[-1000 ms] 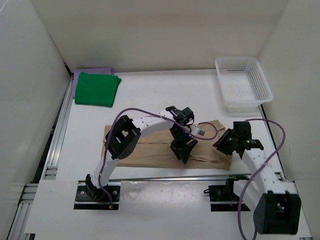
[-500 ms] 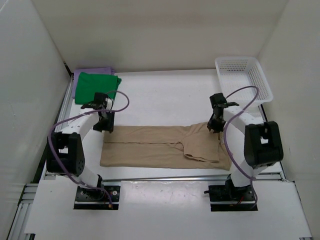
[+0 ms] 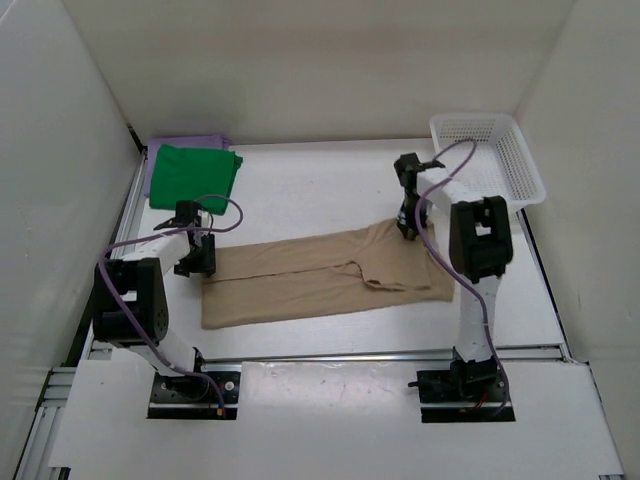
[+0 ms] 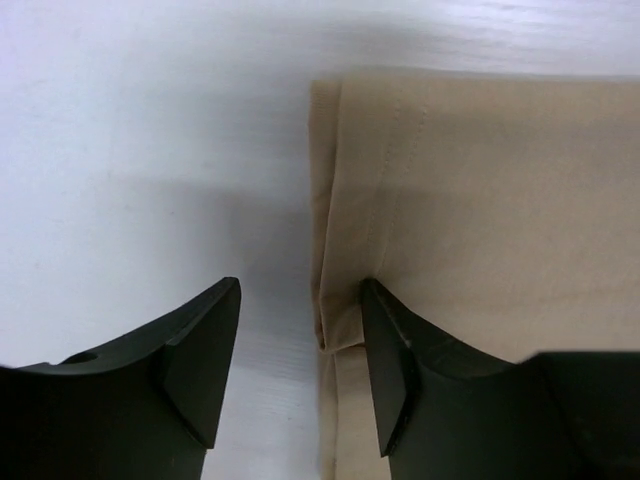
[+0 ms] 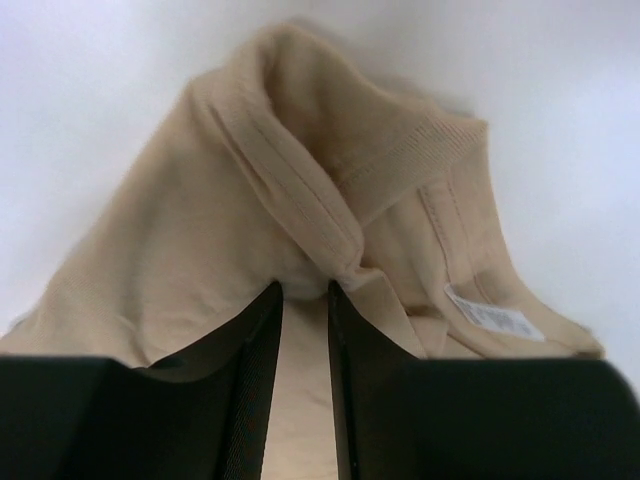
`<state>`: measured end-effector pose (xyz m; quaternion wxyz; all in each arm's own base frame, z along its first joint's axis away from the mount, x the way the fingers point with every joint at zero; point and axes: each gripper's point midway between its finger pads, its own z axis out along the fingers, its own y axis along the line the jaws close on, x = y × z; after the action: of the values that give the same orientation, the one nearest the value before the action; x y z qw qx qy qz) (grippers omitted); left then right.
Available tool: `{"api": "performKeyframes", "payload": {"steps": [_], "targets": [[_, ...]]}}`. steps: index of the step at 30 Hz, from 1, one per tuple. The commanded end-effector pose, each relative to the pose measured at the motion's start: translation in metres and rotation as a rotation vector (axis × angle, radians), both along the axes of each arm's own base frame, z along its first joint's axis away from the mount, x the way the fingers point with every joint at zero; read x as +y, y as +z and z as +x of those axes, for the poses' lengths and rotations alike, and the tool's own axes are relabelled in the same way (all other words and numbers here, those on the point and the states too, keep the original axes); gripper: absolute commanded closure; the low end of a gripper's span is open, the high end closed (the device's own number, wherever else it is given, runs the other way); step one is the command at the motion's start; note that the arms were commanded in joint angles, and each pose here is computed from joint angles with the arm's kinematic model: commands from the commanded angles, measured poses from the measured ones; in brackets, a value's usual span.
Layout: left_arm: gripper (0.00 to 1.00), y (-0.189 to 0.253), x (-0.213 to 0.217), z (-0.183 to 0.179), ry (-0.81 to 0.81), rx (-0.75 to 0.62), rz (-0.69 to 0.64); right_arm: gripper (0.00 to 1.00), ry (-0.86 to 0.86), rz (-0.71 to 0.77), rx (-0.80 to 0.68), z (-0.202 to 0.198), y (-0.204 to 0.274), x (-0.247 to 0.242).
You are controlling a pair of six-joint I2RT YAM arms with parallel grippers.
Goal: Fold and stack the t-shirts
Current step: Rotate the tshirt 90 degrees
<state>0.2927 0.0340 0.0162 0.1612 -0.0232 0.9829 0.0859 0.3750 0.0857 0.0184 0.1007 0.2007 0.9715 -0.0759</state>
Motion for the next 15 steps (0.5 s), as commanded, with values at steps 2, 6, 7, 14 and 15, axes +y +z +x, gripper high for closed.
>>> {"api": "performKeyframes", "payload": {"steps": [2, 6, 7, 14, 15], "targets": [[0.31, -0.014, 0.008, -0.045, 0.031, 0.096, -0.01, 0.7, 0.082, 0.065, -0.112, 0.093, 0.006, 0.045], [0.18, 0.009, -0.007, -0.053, 0.035, 0.123, -0.147, 0.66, 0.128, 0.3, -0.325, 0.18, 0.03, 0.109], [0.09, 0.017, -0.015, -0.051, 0.029, 0.111, -0.207, 0.63, 0.134, 0.4, -0.473, 0.214, 0.045, 0.13], [0.0, 0.076, -0.013, -0.01, 0.062, -0.008, -0.352, 0.4, 0.236, 0.473, -0.953, 0.25, 0.217, 0.156], [0.0, 0.08, -0.009, -0.004, 0.073, -0.025, -0.366, 0.38, 0.154, 0.347, -0.885, 0.237, 0.182, 0.128]]}}
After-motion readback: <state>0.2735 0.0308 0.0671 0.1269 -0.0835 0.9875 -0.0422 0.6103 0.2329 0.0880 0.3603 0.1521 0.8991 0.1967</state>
